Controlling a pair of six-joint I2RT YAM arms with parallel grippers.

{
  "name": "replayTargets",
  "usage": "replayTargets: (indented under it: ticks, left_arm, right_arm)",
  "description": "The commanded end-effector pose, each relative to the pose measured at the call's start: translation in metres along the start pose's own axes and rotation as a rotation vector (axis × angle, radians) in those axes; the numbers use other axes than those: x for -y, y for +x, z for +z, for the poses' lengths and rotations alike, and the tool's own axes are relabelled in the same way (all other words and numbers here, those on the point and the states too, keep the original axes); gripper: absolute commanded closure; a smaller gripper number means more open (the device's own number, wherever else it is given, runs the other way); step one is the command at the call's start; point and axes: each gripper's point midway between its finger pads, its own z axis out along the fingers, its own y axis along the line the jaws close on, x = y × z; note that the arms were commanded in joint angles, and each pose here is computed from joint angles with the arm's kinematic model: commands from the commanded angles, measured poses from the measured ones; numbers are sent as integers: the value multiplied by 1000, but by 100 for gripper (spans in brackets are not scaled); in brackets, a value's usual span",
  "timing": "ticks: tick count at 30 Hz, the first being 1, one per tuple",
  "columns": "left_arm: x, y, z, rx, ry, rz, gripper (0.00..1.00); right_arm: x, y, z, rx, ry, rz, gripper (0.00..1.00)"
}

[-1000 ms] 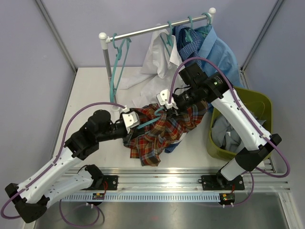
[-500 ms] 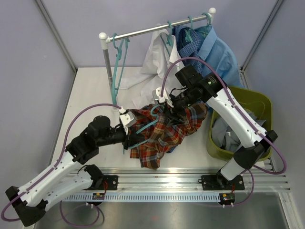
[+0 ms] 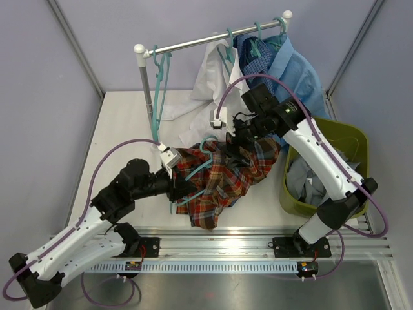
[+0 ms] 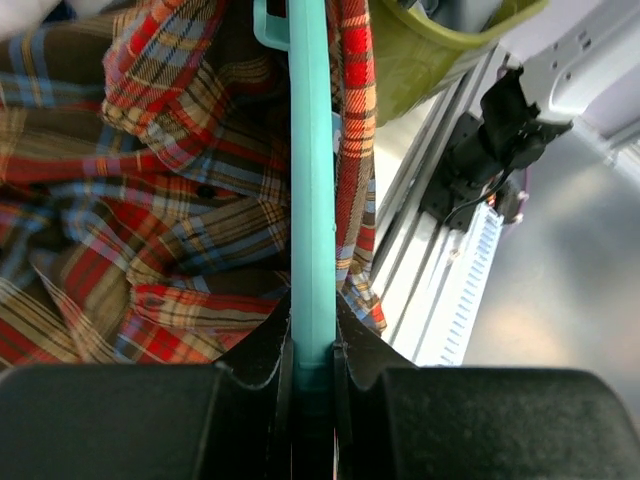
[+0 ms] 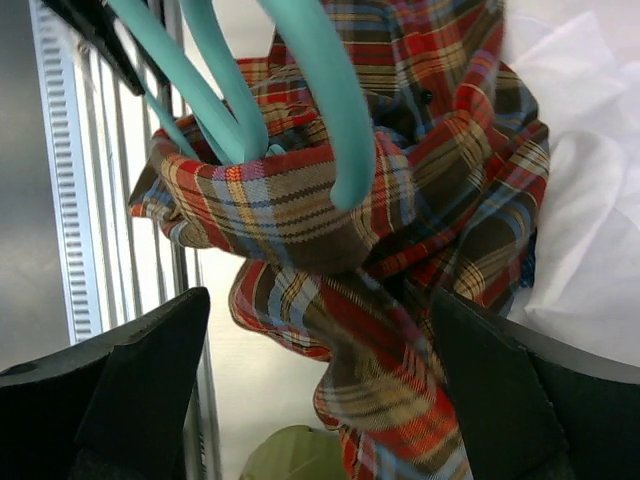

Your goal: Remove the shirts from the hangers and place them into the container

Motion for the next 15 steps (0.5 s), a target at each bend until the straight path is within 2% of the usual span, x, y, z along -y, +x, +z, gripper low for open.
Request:
replayTargets:
  ticks: [1, 4, 7, 11, 15]
  left_arm:
    - [-5, -21, 7, 100, -26, -148, 100]
    - [-7, -26, 14, 130, -20, -294, 100]
    - [-7, -36, 21, 169, -8, -417, 100]
    - [-13, -56, 28, 260, -18, -555, 100]
    - [-11, -76, 33, 326, 19, -655, 100]
  right_arm:
    - [14, -33, -40, 131, 170, 57, 1]
    - [16, -52, -61, 251, 229, 201, 1]
    - [1, -54, -54, 292, 115, 265, 1]
    - [-2, -39, -29, 287, 56, 339, 1]
    - [11, -24, -13, 273, 112, 441, 3]
